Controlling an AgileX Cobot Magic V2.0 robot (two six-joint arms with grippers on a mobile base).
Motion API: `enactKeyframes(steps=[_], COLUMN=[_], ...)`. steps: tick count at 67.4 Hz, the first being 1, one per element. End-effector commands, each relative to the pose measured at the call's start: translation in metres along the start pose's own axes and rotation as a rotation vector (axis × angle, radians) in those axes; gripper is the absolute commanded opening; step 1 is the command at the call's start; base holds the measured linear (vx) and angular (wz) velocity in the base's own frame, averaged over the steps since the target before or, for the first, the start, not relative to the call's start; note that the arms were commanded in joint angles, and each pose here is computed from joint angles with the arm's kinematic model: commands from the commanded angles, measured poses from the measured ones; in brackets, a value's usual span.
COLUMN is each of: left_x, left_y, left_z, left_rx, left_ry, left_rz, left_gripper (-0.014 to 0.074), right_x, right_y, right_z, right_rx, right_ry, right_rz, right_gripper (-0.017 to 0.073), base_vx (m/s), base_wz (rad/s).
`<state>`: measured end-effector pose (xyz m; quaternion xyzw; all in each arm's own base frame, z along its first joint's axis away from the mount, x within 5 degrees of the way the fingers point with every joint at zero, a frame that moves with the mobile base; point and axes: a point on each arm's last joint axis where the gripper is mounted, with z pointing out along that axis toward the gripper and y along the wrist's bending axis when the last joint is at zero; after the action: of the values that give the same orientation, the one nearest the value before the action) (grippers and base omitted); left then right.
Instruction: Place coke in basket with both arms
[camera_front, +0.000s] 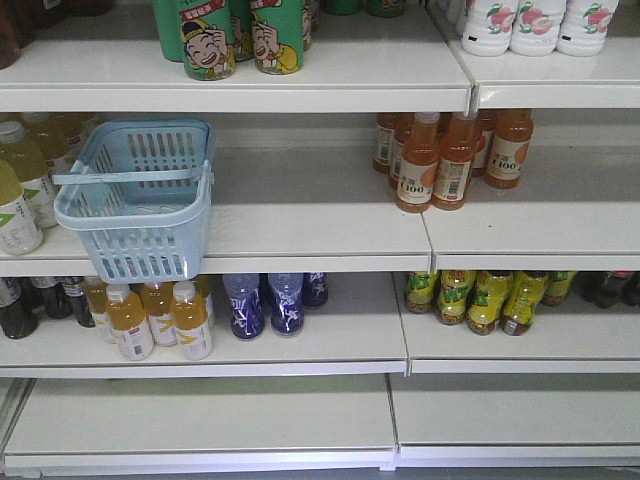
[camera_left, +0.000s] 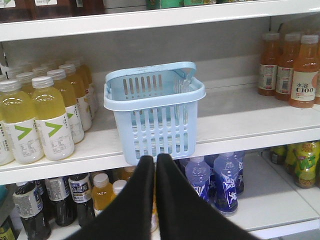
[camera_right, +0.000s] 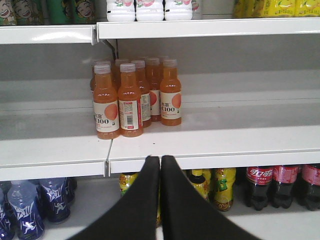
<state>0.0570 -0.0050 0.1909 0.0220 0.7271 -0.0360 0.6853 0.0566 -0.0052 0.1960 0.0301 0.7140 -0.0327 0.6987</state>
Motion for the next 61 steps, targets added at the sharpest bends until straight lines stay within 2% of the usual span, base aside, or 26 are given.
enactKeyframes(steps=[1, 61], left_x=[-0.0192, -0.0192], left_y=[-0.0002, -0.0002], left_z=[-0.0042, -0.0042], left_rx=[0.002, 0.002], left_ry=[-0.131, -0.131], left_rz=[-0.007, -0.007], left_gripper=[-0.0006, -0.0006], right_x=[-0.0046, -0.0046], right_y=[0.0001, 0.0001], right_z=[-0.0009, -0.0009], right_rx=[0.0, 0.0], right_ry=[-0.076, -0.076], right_rz=[-0.012, -0.012], right_gripper=[-0.001, -0.001], base_vx=[0.03, 0.01], base_wz=[0.0, 0.0])
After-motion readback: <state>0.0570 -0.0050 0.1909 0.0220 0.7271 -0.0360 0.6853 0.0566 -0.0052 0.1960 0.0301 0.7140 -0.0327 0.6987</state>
